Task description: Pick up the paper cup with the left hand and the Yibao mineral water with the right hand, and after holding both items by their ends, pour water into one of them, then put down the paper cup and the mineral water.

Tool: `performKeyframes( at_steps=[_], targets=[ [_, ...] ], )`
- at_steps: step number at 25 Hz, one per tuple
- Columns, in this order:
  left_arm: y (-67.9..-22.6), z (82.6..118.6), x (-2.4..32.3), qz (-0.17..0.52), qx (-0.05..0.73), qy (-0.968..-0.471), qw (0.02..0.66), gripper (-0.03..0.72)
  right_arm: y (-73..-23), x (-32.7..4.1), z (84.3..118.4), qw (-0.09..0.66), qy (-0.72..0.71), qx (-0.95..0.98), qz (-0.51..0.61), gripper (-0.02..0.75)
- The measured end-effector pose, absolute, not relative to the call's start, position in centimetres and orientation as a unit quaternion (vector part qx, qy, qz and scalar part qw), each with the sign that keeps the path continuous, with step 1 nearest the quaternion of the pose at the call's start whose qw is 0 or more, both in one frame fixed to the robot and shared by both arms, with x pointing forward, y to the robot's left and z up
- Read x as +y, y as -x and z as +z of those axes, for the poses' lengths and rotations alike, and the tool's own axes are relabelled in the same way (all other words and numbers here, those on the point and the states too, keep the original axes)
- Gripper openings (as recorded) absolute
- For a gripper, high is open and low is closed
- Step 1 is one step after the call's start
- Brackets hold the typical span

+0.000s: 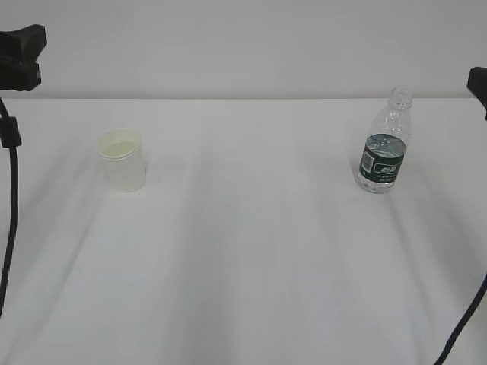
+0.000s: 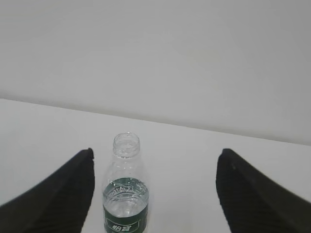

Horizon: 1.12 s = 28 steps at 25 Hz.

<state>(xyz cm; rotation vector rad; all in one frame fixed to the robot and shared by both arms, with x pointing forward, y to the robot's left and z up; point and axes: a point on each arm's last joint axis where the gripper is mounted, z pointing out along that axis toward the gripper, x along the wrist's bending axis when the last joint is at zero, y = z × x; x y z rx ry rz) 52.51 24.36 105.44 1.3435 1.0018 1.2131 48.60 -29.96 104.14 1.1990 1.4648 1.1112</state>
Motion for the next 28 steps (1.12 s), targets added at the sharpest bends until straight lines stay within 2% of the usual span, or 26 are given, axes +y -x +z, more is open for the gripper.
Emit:
performKeyframes(
  at_steps=[20, 28],
  targets=[
    [-49.7, 108.7, 25.0, 0.502, 0.420, -0.551, 0.518, 0.512, -45.1, -30.3, 107.3, 0.489, -0.483, 0.586, 0.430, 0.589],
    [-48.5, 109.9, 25.2, 0.506, 0.414, -0.544, 0.526, 0.512, -44.9, -30.5, 107.0, 0.483, -0.494, 0.591, 0.416, 0.589]
  ],
)
